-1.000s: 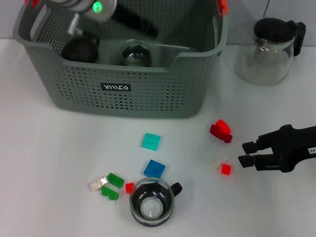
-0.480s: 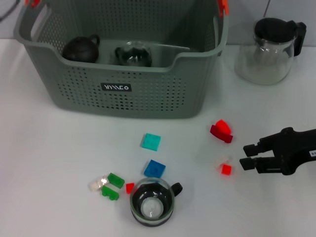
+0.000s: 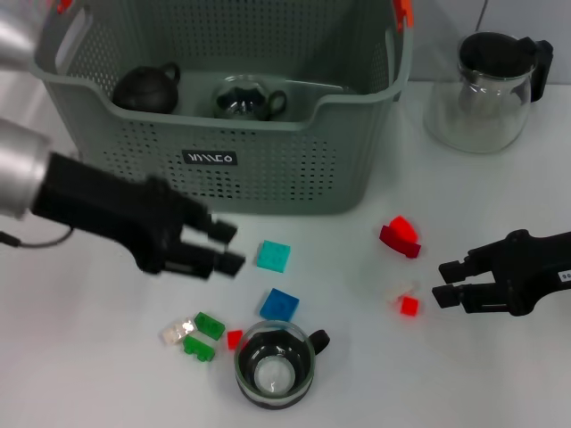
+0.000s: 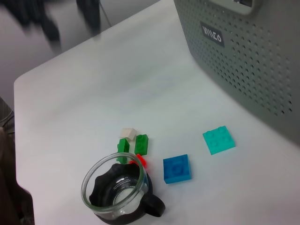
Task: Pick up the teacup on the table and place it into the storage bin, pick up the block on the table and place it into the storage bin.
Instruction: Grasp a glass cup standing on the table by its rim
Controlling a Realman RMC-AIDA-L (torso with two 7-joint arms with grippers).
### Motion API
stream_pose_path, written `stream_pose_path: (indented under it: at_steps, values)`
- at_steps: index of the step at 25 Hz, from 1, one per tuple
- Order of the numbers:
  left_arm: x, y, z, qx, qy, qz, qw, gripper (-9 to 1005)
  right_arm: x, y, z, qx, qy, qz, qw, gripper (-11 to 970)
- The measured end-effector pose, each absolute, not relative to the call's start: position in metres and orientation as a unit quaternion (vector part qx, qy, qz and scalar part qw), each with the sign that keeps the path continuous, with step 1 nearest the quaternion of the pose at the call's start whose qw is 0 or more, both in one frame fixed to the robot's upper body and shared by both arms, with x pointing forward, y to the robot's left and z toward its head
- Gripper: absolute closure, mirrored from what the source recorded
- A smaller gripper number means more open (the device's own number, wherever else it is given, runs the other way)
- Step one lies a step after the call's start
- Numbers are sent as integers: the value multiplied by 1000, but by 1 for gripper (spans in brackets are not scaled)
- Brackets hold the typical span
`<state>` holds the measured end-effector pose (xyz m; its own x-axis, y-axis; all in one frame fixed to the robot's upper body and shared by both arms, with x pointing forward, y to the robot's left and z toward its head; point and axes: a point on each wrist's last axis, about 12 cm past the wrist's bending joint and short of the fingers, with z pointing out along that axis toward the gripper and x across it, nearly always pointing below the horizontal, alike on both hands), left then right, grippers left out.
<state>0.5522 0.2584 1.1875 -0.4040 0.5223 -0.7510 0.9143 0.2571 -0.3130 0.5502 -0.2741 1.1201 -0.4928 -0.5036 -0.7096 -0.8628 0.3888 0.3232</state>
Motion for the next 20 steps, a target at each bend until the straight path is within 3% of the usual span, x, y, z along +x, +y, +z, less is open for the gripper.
stream_pose_path:
  at_steps: [9,20]
  values:
    - [566,213,1160,439,856,-243,123,551,549,-276,1119,-428,794,345,259,547]
    - [556,173,1148,439,879,-171,70,550,550,-275,1120,-429,793,346,260,547]
